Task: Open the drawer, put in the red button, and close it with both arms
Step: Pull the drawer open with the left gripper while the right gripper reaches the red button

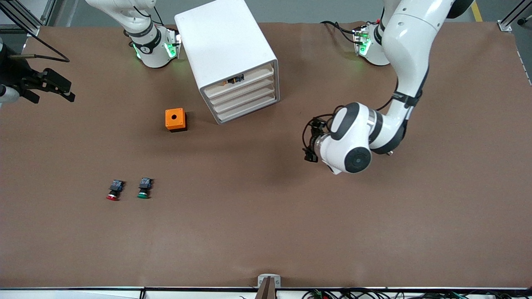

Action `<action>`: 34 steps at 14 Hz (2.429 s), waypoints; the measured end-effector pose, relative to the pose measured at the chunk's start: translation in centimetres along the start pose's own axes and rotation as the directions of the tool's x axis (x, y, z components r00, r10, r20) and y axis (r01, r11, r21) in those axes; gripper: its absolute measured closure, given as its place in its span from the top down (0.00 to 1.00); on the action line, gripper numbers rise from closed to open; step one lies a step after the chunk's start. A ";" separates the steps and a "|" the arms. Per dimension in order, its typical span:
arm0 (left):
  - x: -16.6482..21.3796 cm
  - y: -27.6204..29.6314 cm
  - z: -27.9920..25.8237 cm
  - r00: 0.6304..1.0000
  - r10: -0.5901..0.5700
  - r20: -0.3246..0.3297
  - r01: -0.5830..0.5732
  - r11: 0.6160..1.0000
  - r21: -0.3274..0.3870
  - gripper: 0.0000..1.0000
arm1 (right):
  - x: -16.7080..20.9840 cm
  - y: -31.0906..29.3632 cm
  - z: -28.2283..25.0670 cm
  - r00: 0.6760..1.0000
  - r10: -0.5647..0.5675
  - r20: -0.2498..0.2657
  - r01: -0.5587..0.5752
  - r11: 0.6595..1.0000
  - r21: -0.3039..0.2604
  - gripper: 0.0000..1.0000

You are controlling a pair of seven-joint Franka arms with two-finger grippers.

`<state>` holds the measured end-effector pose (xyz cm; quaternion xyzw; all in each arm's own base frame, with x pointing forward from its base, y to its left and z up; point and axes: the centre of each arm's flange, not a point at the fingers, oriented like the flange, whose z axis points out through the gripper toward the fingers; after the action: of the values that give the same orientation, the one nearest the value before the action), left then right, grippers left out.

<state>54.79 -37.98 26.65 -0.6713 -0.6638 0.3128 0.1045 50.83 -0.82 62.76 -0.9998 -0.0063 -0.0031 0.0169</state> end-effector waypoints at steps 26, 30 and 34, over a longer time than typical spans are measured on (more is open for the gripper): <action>-12.0 -5.4 16.7 0.859 -0.494 0.134 0.358 0.767 0.533 0.14 | 11.5 5.9 24.6 0.980 0.194 0.041 -0.192 0.981 -0.033 1.00; -11.6 -4.8 15.9 0.854 -0.500 0.145 0.362 0.770 0.525 0.14 | 11.6 7.1 34.2 0.977 0.213 -0.031 -0.214 0.977 -0.026 1.00; -8.3 -0.5 10.0 0.812 -0.532 0.239 0.378 0.792 0.480 0.14 | 12.2 8.0 40.1 0.972 0.223 -0.079 -0.225 0.974 -0.021 1.00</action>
<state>49.47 -48.63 21.41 -0.3813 -0.7343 0.5275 0.1925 63.35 -7.31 22.46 -0.9934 0.1074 -0.0394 0.0027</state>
